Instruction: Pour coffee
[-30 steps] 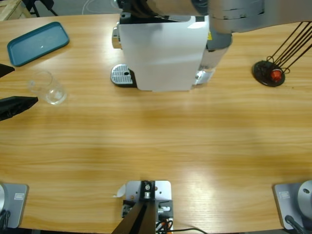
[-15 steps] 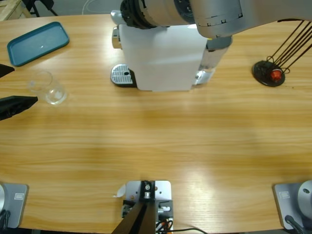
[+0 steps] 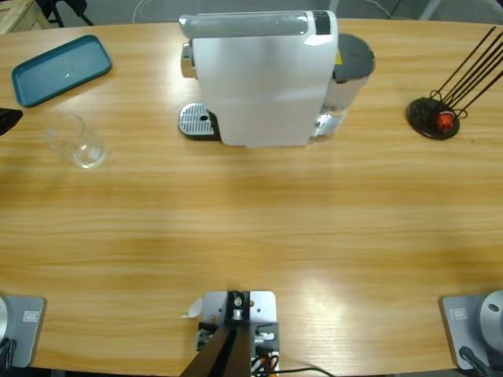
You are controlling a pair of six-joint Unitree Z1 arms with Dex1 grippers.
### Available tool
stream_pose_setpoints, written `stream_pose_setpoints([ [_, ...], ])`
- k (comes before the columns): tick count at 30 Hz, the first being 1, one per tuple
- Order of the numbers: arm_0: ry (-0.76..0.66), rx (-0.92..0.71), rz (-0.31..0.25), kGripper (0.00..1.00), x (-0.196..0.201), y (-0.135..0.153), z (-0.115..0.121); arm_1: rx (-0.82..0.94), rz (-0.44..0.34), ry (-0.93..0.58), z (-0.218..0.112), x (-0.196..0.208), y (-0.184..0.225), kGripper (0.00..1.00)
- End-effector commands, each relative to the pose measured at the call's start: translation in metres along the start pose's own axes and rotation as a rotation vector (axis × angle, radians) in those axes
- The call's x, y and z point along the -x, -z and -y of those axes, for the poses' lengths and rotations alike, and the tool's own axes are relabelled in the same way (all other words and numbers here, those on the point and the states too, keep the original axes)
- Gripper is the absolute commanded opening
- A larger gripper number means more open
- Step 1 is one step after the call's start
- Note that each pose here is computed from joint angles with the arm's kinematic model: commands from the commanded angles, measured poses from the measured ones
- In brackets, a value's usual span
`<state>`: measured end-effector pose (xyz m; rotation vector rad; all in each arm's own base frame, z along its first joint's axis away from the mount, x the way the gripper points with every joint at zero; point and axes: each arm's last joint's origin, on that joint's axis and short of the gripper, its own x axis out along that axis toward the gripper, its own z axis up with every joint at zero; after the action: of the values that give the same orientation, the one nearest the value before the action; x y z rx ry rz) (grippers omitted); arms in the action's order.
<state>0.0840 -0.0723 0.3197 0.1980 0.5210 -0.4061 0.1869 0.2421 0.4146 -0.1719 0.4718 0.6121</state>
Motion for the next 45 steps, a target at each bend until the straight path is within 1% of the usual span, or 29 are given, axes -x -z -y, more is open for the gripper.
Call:
stream_pose_setpoints([
  [1,-0.103,0.083,-0.132,1.000,-0.013,0.016,-0.002,0.046,-0.128,-0.076,0.032,0.083,0.082,1.000],
  [3,-0.115,0.131,-0.160,1.000,-0.020,0.017,0.000,0.040,-0.166,-0.072,0.038,0.091,0.110,1.000],
  [5,-0.127,0.146,-0.191,1.000,-0.028,0.019,0.003,0.047,-0.207,-0.070,0.043,0.095,0.135,1.000],
  [8,-0.154,0.137,-0.251,1.000,-0.046,0.026,0.009,0.059,-0.252,-0.068,0.047,0.096,0.158,1.000],
  [10,-0.182,0.147,-0.270,1.000,-0.055,0.031,0.012,0.068,-0.284,-0.064,0.047,0.091,0.168,1.000],
  [14,-0.188,0.188,-0.252,1.000,-0.070,0.041,0.016,0.076,-0.307,-0.053,0.047,0.088,0.175,1.000],
  [18,-0.230,0.184,-0.258,1.000,-0.085,0.047,0.020,0.080,-0.320,-0.048,0.046,0.084,0.175,1.000],
  [21,-0.253,0.167,-0.278,1.000,-0.097,0.049,0.023,0.085,-0.341,-0.042,0.045,0.079,0.176,1.000],
  [24,-0.273,0.165,-0.271,1.000,-0.107,0.048,0.027,0.089,-0.357,-0.040,0.043,0.073,0.176,1.000],
  [28,-0.315,0.185,-0.260,1.000,-0.119,0.048,0.024,0.075,-0.379,-0.014,0.046,0.066,0.176,1.000],
  [32,-0.362,0.194,-0.275,1.000,-0.133,0.052,0.021,0.053,-0.384,0.007,0.051,0.064,0.175,1.000],
  [36,-0.359,0.206,-0.258,1.000,-0.149,0.058,0.025,0.051,-0.387,0.009,0.051,0.064,0.175,1.000],
  [41,-0.348,0.221,-0.231,1.000,-0.159,0.065,0.028,0.054,-0.399,0.014,0.051,0.061,0.176,1.000],
  [42,-0.346,0.224,-0.226,0.980,-0.161,0.067,0.028,0.054,-0.403,0.014,0.051,0.060,0.176,1.000],
  [43,-0.341,0.222,-0.215,0.836,-0.162,0.069,0.028,0.055,-0.405,0.014,0.050,0.059,0.175,1.000],
  [44,-0.331,0.217,-0.202,0.580,-0.161,0.072,0.028,0.055,-0.406,0.014,0.050,0.058,0.175,1.000],
  [45,-0.326,0.210,-0.193,0.292,-0.159,0.075,0.027,0.055,-0.406,0.015,0.050,0.058,0.175,1.000],
])
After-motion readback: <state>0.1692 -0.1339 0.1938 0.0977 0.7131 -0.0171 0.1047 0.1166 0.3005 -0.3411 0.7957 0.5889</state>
